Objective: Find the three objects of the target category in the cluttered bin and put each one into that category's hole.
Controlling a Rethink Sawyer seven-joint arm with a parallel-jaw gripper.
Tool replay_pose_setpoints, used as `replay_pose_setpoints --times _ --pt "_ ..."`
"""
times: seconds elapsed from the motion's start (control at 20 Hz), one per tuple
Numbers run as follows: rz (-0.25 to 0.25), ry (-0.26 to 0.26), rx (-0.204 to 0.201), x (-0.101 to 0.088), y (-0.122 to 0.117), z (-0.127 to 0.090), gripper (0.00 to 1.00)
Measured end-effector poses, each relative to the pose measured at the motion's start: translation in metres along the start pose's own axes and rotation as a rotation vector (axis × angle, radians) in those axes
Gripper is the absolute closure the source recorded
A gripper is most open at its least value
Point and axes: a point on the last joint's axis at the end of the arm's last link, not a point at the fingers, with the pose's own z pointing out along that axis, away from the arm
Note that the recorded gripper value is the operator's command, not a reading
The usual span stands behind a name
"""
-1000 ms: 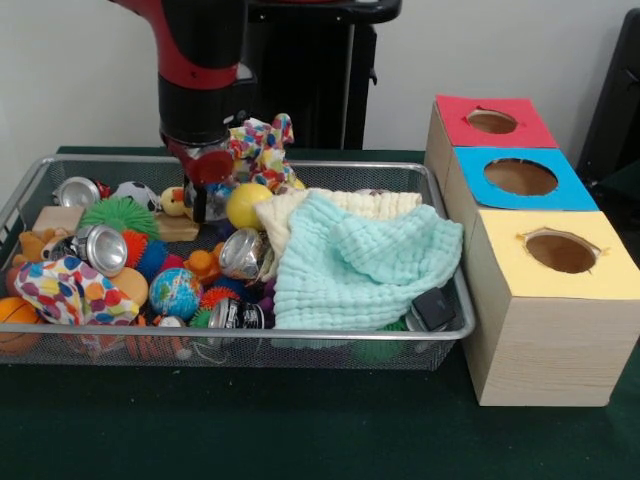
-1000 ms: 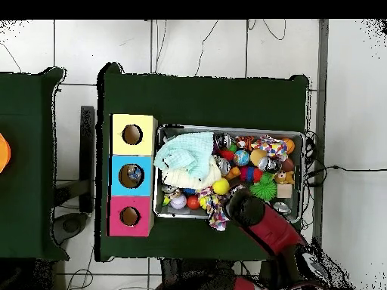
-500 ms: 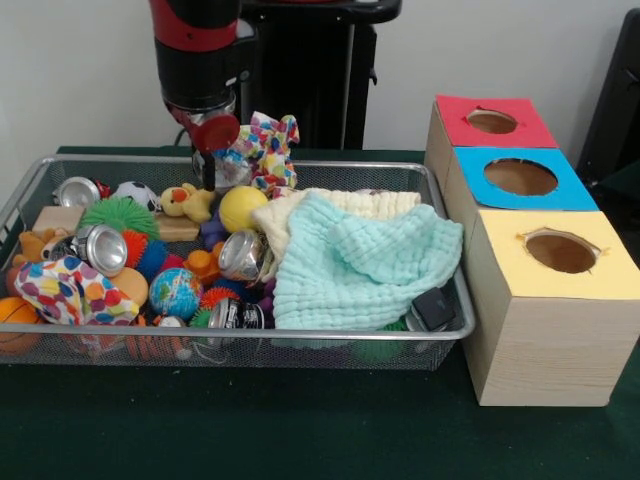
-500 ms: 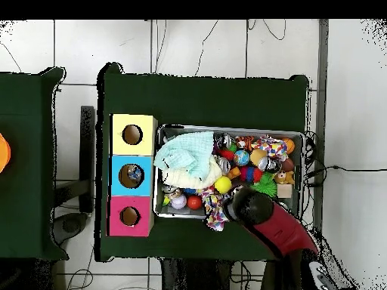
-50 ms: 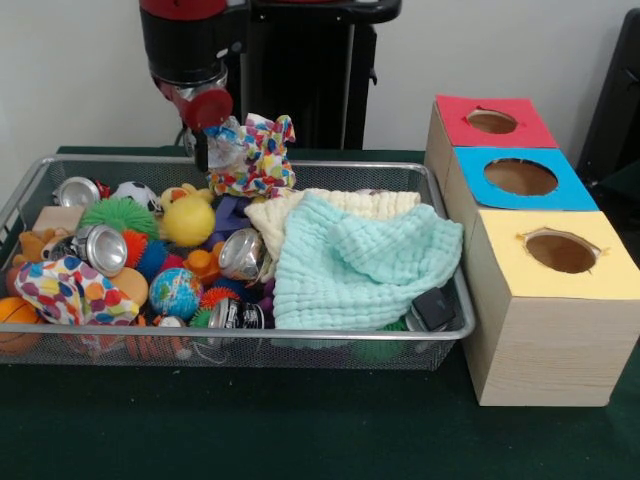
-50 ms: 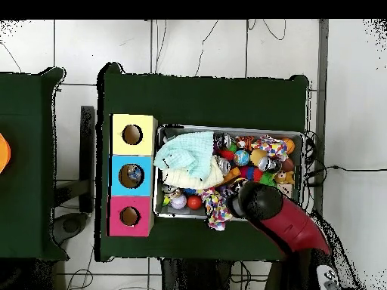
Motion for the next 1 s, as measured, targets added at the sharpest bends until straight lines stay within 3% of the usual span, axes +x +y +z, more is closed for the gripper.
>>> replay_pose_setpoints --times 0.55,1.0 --pt "-0.047 -0.017 -0.004 0.000 0.026 -0.060 1.00" --pt "-0.136 -0.061 0.003 0.031 0.063 -0.111 1.00"
